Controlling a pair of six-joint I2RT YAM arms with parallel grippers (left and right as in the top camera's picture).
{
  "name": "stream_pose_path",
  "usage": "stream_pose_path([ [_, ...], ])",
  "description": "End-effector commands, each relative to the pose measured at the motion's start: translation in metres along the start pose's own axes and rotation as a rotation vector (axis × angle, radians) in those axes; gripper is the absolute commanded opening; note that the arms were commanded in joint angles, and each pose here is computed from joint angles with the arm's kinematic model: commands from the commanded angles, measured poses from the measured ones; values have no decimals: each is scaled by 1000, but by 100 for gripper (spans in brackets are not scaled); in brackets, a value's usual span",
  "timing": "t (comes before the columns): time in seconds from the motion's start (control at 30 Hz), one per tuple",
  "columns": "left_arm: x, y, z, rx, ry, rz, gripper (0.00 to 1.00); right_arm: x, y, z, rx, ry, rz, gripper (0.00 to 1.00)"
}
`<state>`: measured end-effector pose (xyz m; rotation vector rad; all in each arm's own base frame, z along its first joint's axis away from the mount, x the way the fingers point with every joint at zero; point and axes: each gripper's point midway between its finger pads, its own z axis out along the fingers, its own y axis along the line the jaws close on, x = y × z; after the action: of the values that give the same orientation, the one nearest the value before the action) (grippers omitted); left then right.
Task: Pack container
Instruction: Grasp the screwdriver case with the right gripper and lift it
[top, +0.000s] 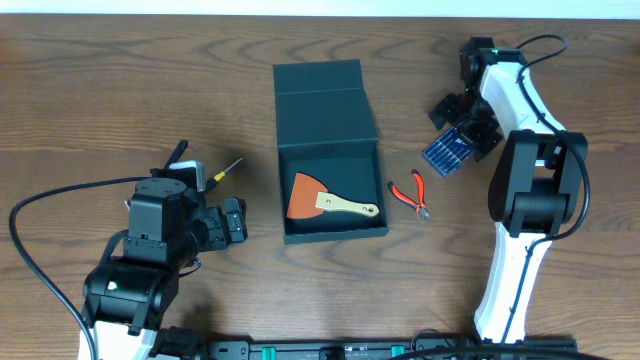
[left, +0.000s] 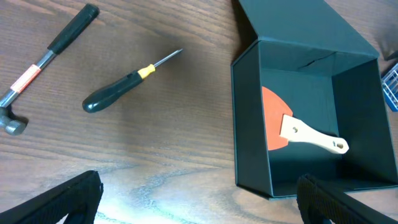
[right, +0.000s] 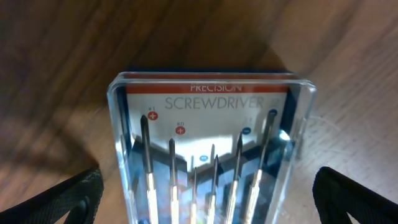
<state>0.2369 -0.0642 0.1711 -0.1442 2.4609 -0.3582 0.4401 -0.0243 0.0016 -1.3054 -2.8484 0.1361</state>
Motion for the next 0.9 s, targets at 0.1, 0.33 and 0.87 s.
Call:
stream_pose_path([
  [0.1,-9,-1,-5,-3,-29,17,99,3,-10,21,34,16,-24,99],
  [0.33,-9,-1,-5,-3,-29,17,99,5,-11,25,34,17,-49,99],
  [0.87,-8,-1,-5,-3,-28,17,99,5,-3,26,-3,20,-123,99],
])
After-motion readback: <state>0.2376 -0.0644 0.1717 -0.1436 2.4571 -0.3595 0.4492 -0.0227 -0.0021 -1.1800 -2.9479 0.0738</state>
